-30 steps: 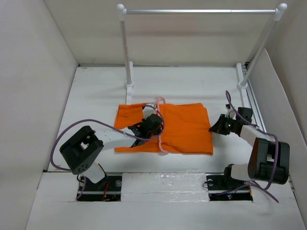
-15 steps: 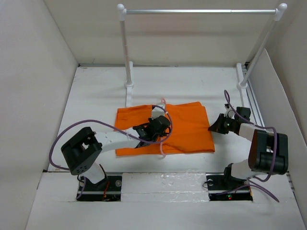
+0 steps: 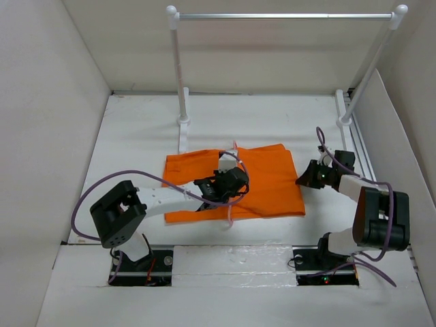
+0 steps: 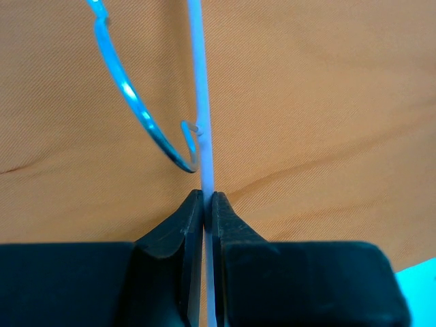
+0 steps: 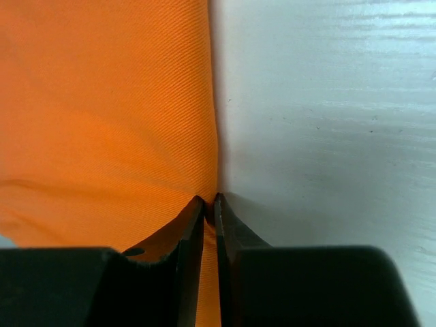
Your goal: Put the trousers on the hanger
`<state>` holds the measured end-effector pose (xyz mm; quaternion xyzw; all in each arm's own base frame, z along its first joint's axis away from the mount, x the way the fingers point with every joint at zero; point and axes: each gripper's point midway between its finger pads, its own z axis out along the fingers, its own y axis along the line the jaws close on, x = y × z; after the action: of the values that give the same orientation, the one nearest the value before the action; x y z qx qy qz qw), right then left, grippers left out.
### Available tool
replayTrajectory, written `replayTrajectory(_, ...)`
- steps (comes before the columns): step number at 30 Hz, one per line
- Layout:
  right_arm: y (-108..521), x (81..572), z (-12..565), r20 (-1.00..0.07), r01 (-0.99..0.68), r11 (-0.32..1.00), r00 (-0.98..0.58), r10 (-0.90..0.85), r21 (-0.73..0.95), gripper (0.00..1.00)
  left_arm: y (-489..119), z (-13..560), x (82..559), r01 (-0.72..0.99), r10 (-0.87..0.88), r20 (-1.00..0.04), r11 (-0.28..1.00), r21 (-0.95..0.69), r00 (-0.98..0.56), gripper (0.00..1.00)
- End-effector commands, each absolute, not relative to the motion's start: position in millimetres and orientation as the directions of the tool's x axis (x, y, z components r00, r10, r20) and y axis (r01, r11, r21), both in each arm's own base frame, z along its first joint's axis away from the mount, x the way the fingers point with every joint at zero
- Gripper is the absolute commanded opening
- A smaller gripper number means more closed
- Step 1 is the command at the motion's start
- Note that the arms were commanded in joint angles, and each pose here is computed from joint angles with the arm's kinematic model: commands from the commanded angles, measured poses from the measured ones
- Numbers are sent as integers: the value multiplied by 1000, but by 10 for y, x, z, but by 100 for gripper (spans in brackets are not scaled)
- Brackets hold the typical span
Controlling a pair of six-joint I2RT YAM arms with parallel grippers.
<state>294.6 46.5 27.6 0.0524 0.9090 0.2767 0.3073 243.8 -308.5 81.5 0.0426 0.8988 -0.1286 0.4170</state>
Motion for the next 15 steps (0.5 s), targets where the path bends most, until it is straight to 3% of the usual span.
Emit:
replayTrajectory(1, 354, 3111, 535, -622, -133, 883, -756, 203, 450, 19, -3186, 1042, 2527, 136, -102, -778, 963, -234, -620, 0)
replayTrajectory(2, 404, 3082, 649, -642, -186, 891, -753, 142, 414, 50, -3230, 1132, 2550, 131, -125, -779, 958, -256, -614, 0)
replayTrajectory(3, 425, 3128, 706, -659, -210, 891, -742, 122, 401, 50, -3259, 1181, 2565, 132, -133, -781, 955, -266, -609, 0)
replayTrajectory(5, 548, 3076, 974, -693, -266, 892, -718, 69, 365, 65, -3316, 1316, 2582, 127, -173, -778, 943, -307, -604, 0)
replayTrajectory(10, 1172, 2782, 1519, -765, -427, 814, -643, 33, 395, 72, -3441, 1421, 2595, 136, -212, -766, 922, -363, -606, 0)
replayTrajectory(14, 1958, 2353, 1751, -780, -571, 617, -616, 114, 541, 73, -3539, 1318, 2549, 148, -219, -739, 906, -396, -637, 0)
replayTrajectory(15, 2136, 2354, 1957, -780, -592, 546, -591, 206, 593, 74, -3590, 1344, 2558, 154, -235, -735, 895, -419, -636, 0)
